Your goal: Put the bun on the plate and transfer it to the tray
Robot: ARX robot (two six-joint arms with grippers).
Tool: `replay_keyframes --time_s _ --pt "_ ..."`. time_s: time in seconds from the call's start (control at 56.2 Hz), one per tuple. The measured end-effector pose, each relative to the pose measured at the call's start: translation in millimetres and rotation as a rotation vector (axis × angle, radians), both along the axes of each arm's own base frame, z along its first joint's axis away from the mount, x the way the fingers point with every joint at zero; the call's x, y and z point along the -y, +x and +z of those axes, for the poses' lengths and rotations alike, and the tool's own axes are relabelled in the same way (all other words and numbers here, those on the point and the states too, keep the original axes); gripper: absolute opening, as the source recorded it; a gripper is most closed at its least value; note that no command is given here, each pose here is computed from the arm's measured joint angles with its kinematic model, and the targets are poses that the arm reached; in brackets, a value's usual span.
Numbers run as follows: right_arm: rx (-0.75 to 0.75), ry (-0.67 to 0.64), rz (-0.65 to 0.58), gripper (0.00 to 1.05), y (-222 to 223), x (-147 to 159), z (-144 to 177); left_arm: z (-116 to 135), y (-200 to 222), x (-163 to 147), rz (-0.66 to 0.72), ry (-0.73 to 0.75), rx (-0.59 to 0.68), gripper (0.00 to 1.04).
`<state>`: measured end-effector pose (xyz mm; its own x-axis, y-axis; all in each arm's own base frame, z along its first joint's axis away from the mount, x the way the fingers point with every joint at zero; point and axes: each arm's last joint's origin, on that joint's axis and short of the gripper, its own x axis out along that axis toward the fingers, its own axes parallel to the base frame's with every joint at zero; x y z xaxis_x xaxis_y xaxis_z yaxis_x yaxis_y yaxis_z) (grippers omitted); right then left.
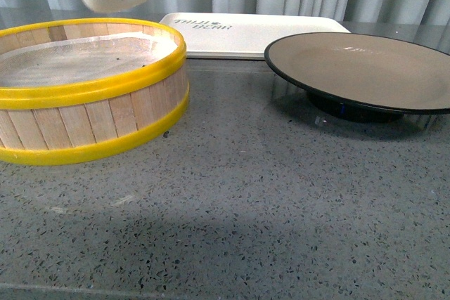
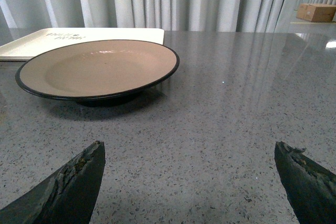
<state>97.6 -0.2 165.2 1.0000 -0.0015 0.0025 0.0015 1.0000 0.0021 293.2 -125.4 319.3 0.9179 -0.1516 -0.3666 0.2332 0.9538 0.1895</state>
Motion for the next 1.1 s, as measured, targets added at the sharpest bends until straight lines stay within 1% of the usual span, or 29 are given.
replay_keyframes --time_s 0.125,0.178,0.285,0.391,0.463,0.516,0.569,0.729,0.925,1.103 --pt "0.000 0.000 0.000 0.96 0 0 0 25 -8 25 -0.082 -0.041 0.063 0.04" --pt "0.000 0.000 0.000 0.96 0 0 0 31 -10 32 -0.105 -0.051 0.079 0.04" --pt "0.000 0.000 0.000 0.96 0 0 0 48 -13 64 -0.185 -0.082 0.125 0.04" --pt "0.000 0.000 0.000 0.96 0 0 0 51 -12 92 -0.239 -0.084 0.132 0.04" --pt "0.000 0.000 0.000 0.96 0 0 0 47 -9 118 -0.284 -0.075 0.121 0.04" --pt "0.000 0.000 0.000 0.96 0 0 0 41 -6 147 -0.328 -0.055 0.107 0.04" --pt "0.000 0.000 0.000 0.96 0 0 0 35 -3 167 -0.354 -0.034 0.099 0.04" --pt "0.000 0.000 0.000 0.96 0 0 0 20 10 213 -0.392 0.038 0.086 0.04" --pt "0.000 0.000 0.000 0.96 0 0 0 1 32 235 -0.373 0.107 0.077 0.04" --pt "0.000 0.000 0.000 0.96 0 0 0 -18 50 237 -0.333 0.183 0.065 0.04"
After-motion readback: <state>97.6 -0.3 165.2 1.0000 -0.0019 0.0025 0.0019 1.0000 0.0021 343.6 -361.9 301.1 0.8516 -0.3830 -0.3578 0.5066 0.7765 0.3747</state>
